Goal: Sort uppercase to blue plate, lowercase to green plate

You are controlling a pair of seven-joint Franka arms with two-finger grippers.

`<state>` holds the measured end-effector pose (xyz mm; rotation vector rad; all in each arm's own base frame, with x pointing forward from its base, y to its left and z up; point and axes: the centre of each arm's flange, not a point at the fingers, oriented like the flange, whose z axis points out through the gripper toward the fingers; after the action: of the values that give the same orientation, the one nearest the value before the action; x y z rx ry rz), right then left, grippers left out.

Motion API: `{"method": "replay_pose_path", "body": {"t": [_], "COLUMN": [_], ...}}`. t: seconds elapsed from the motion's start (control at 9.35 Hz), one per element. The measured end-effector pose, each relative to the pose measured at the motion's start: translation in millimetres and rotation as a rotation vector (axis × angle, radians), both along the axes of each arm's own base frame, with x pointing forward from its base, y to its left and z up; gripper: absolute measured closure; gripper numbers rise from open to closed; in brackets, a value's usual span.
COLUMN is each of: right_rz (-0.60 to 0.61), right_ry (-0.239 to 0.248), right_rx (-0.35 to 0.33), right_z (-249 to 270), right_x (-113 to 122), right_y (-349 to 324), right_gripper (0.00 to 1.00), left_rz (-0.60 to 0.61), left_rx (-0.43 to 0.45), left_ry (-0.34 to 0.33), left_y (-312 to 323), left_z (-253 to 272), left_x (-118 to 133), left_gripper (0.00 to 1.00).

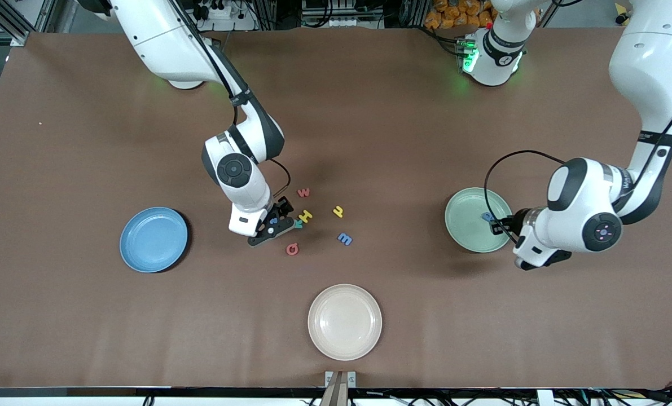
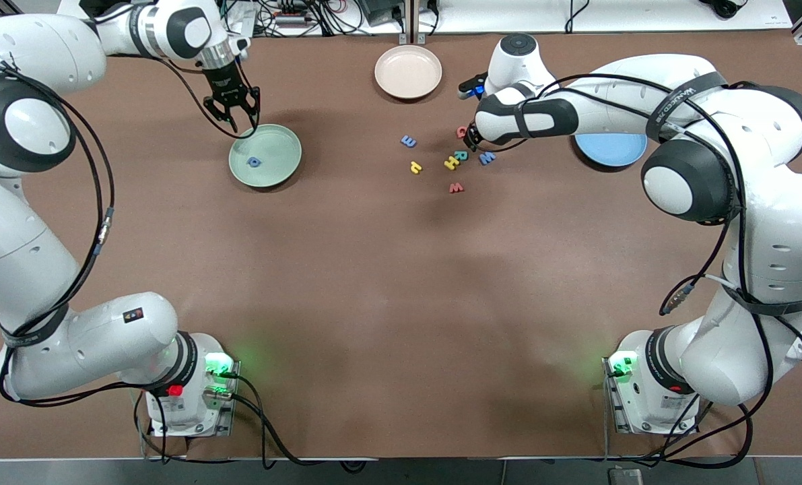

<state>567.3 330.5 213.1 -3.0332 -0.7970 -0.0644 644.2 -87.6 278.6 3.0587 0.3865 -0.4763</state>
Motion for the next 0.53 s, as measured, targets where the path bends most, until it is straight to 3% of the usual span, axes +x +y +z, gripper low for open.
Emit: {"method": "replay_pose_path", "body": {"t": [0.53], "right_rz": [0.072], "right_ry": [-0.001], "right_rx": [0.001], "right_z": [-22], "right_x": [-16], "right_y": [-4], "right_gripper": [0.00], "left_rz": [0.048], "left_rx": [-0.045], "left_ry": [-0.110], "left_y": [-12], "left_z": [67], "left_x": [20], "left_gripper": [0.51]}}
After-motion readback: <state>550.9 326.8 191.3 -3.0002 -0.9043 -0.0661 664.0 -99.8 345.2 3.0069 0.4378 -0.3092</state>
